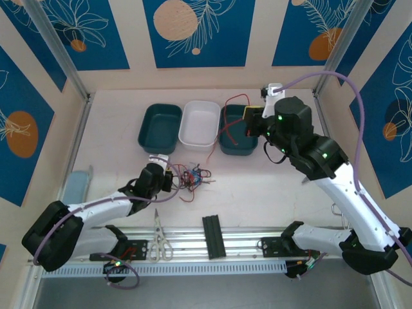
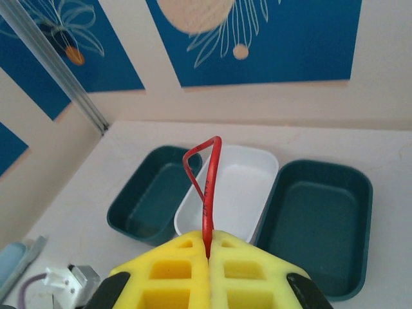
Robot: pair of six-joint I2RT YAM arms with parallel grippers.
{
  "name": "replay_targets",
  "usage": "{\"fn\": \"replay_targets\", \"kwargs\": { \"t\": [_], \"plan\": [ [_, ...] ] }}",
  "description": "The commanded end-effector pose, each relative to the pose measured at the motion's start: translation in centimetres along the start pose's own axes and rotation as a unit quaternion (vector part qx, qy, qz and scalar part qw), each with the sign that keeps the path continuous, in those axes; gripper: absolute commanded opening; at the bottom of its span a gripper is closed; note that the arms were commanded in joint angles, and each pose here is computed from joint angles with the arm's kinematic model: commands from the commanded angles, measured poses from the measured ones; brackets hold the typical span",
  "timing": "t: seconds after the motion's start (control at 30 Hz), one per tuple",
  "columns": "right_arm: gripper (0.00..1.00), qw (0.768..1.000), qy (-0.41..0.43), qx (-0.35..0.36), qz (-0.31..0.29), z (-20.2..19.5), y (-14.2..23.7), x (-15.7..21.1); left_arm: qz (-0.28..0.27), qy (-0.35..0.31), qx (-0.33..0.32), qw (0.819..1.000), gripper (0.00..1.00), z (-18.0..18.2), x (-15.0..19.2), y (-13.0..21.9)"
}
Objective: Untangle the cables
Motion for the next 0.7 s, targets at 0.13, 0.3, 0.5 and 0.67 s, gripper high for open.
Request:
{"fn": "replay_targets", "kwargs": {
  "t": [0.13, 0.3, 0.5, 0.67],
  "plan": [
    [0.00, 0.997, 0.006, 0.015, -0.070, -1.3, 4.0, -3.6, 0.024, 0.023, -0.035, 0.999, 0.00, 1.2, 1.1, -0.7],
    [0.00, 0.998, 0.003, 0.031, -0.058, -2.0, 3.2, -4.1, 0.015, 0.025, -0.026, 0.999, 0.00, 1.0, 0.5, -0.6],
    [0.00, 0.999, -0.016, 0.026, -0.025, -3.2, -0.1, -3.9, 0.005, 0.023, -0.016, 1.000, 0.00, 0.7, -0.1, -0.1],
    [0.00, 0.999, -0.040, 0.020, -0.002, -5.0, -3.5, -3.6, -0.002, 0.023, -0.012, 1.000, 0.00, 0.6, -0.4, 0.3]
  ]
}}
Point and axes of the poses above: each hand's point on the last joint's axis, 136 mm out from that joint toward the fingers, its own y axis back along the fingers, its own z axis along the line the jaws close on, x = y × z, the point moved 7 cm from there along y, back along the fingers, and after that the axes turned 7 degrees about y, right-handed, at the moved point
